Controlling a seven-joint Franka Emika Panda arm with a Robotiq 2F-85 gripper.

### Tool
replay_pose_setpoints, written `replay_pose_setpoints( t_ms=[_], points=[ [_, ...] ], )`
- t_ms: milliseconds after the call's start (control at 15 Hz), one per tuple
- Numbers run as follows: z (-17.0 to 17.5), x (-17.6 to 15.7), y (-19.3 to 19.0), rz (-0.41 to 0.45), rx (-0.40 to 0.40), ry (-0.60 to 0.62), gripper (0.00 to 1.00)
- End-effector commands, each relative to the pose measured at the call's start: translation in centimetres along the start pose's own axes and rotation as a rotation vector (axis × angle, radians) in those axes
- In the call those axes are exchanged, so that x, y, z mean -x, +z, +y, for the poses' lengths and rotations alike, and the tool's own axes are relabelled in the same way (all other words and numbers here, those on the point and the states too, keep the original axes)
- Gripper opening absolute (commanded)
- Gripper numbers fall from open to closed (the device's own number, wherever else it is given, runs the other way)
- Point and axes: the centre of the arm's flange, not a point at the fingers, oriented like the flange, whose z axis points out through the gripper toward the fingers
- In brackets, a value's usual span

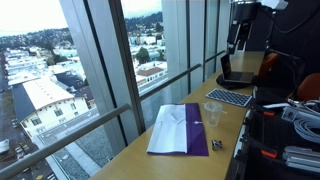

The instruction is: Put the straw in the cup

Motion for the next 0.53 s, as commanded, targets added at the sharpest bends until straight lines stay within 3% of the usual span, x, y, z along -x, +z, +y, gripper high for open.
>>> replay_pose_setpoints(
  t_ms=[0, 200, 467],
  points=[
    [0.0, 0.0, 0.0, 0.000, 0.000, 0.000, 1.00],
    [0.6, 0.1, 0.6, 0.006, 0.006, -0.002, 1.00],
    [4.9, -1.3, 1.9, 0.022, -0.011, -0.007, 1.00]
  ],
)
